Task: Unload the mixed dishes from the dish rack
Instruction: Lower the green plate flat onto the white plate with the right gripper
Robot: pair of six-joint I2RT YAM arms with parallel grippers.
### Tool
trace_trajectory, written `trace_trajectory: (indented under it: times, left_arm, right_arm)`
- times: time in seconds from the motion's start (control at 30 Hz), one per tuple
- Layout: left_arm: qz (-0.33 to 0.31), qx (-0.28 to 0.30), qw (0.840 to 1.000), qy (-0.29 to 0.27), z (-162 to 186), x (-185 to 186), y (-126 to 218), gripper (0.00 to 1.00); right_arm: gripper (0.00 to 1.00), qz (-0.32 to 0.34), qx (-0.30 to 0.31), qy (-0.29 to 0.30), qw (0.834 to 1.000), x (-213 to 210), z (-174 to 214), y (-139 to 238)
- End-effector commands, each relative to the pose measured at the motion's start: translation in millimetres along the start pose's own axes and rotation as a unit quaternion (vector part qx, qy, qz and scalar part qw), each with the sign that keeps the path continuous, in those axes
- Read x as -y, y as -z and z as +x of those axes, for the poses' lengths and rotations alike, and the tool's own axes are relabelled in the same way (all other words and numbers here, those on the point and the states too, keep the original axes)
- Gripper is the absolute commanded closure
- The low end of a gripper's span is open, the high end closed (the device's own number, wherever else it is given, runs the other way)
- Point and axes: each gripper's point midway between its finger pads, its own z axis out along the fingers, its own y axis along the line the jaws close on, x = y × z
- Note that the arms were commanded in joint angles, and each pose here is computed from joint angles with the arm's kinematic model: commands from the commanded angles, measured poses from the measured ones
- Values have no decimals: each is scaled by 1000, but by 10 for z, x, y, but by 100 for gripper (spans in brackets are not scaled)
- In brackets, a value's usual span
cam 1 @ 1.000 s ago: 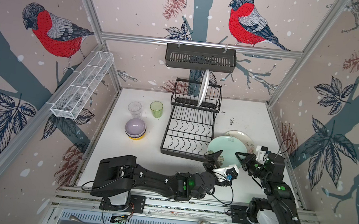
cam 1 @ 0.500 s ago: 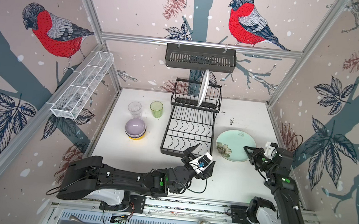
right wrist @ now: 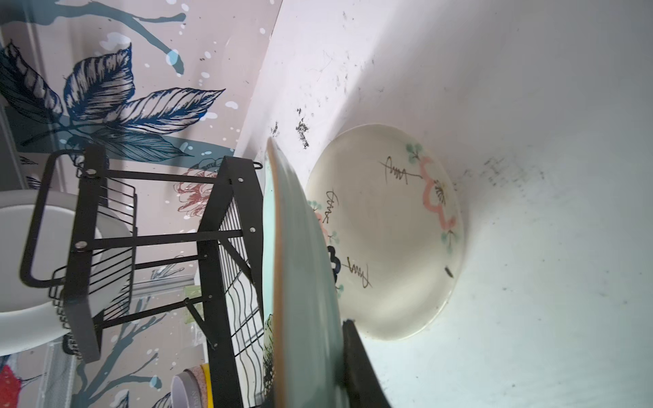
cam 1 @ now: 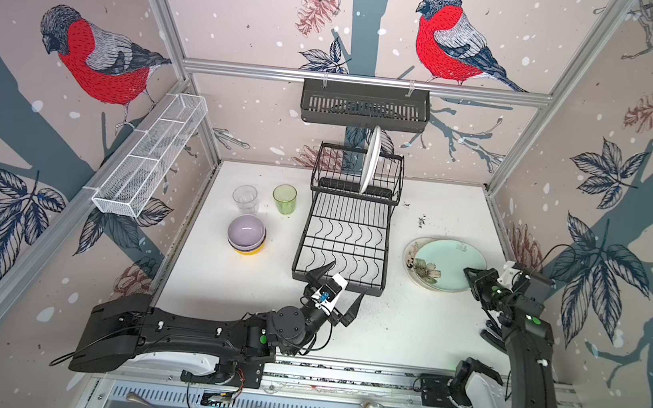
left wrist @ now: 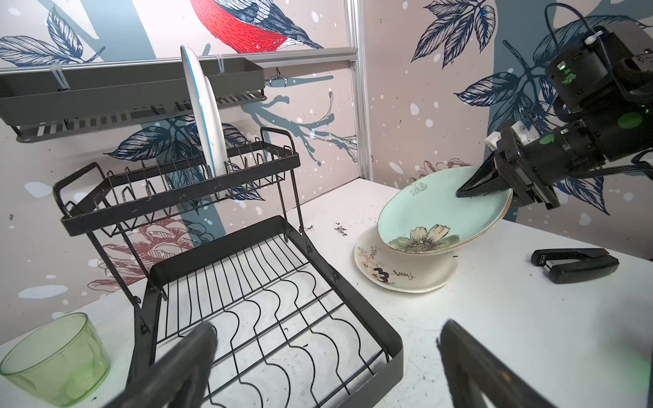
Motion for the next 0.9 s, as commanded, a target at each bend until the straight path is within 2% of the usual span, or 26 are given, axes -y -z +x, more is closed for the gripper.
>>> trace_trajectory:
  times: [0.0, 0.4, 0.87]
  left_arm:
    - [-6, 13, 1000, 6, -81, -2, -31, 2]
    - [-9, 37, 999, 1, -105, -64, 64, 2]
    - [-16, 29, 999, -17, -56, -45, 26, 2]
  right_arm:
    - [100, -23, 15, 29, 999, -128, -140, -21]
    - [100, 17, 0, 39, 999, 127, -222, -305]
    - [100, 50, -24, 35, 998, 387, -169, -537]
